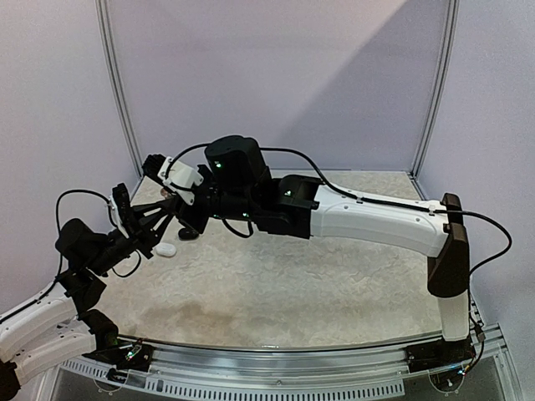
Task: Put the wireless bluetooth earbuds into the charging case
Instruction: Close the charging case, then pass from the left arm to the right
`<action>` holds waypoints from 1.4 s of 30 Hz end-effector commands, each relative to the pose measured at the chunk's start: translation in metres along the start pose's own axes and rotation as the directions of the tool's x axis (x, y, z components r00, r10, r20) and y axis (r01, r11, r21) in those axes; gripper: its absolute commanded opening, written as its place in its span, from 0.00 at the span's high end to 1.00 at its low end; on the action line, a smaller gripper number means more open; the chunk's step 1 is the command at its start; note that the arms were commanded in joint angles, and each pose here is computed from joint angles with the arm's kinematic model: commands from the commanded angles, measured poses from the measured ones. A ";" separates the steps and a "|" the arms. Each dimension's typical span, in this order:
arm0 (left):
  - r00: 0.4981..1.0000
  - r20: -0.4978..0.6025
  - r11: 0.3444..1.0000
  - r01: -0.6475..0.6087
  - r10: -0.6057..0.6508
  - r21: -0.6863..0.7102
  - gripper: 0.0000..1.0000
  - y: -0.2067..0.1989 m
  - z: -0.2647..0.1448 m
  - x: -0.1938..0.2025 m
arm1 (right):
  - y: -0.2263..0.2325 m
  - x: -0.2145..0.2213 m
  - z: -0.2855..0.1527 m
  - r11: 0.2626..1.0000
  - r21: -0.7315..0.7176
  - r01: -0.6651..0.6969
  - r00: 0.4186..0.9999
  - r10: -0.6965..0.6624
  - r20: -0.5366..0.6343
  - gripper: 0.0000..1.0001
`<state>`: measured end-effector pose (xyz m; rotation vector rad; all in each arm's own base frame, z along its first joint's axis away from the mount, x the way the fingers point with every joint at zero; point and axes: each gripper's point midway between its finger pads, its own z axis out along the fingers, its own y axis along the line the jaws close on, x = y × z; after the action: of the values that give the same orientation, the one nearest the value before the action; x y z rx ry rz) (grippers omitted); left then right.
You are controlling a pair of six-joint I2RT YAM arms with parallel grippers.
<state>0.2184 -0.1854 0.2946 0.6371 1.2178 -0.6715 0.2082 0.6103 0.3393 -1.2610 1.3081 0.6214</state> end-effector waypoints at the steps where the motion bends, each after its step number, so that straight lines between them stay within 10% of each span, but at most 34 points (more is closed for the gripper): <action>1: 1.000 0.013 1.000 0.014 -0.014 -0.001 1.00 0.000 -0.001 -0.005 | -0.001 0.002 0.000 1.000 0.012 -0.007 1.000 0.007 -0.025 0.62; 14: 0.989 -0.072 0.989 -0.124 0.130 0.076 1.00 -0.011 -0.001 0.022 | 0.011 -0.095 -0.086 0.965 -0.260 -0.027 0.979 0.078 0.187 0.51; 24: 0.881 0.008 0.847 -0.457 0.472 0.270 1.00 -0.040 -0.005 0.029 | -0.044 0.000 -0.018 0.977 0.028 -0.211 0.968 0.213 -0.130 0.63; 42: 0.925 -0.071 0.916 -0.355 0.373 0.186 1.00 -0.023 0.001 0.032 | -0.018 0.043 -0.050 0.988 -0.077 -0.135 0.957 0.110 -0.269 0.62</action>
<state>0.2024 -0.2082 0.2484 1.0942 1.0830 -0.4186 0.2234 0.5635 0.2951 -1.3787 1.6297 0.6588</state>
